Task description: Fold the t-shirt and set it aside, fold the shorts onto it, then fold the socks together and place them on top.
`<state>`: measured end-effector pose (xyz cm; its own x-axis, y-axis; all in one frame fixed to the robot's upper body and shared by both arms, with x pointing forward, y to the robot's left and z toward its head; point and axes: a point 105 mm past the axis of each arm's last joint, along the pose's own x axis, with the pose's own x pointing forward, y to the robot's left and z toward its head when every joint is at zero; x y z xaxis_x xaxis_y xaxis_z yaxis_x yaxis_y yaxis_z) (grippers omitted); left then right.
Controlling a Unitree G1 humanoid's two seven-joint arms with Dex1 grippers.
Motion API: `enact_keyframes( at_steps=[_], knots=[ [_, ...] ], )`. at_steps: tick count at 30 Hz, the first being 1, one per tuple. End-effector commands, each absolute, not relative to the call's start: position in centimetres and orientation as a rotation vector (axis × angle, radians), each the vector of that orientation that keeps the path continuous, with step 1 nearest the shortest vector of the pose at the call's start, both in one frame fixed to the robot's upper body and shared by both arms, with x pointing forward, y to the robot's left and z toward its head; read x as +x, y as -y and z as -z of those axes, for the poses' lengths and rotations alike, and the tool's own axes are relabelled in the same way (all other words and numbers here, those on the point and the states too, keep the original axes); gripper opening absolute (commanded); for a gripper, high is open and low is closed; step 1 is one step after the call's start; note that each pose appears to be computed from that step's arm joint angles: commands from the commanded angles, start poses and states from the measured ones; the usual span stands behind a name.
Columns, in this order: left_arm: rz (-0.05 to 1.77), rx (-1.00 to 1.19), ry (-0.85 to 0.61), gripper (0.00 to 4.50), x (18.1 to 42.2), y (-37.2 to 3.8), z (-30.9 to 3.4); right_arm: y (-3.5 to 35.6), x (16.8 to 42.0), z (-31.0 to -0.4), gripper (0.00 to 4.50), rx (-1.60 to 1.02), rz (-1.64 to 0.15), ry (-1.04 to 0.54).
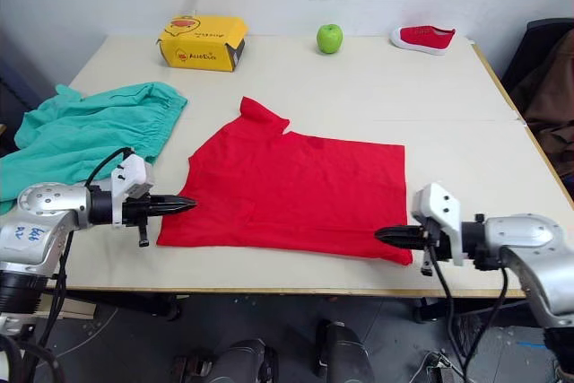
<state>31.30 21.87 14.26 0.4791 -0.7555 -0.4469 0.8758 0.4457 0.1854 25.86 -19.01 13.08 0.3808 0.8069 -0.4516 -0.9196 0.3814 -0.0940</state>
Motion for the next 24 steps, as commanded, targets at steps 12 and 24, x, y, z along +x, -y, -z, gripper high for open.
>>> enact_keyframes(
  at_steps=[12, 24],
  knots=[
    [0.907, 0.513, -0.384, 0.00, 32.7, -23.0, -11.1, 23.3, 25.9, -9.5, 0.04, -0.529, -0.948, -0.501],
    [0.993, 0.439, -0.275, 0.00, 30.6, -23.0, -17.3, 22.3, 24.9, -15.8, 0.04, -0.474, -1.051, -0.367]
  ],
)
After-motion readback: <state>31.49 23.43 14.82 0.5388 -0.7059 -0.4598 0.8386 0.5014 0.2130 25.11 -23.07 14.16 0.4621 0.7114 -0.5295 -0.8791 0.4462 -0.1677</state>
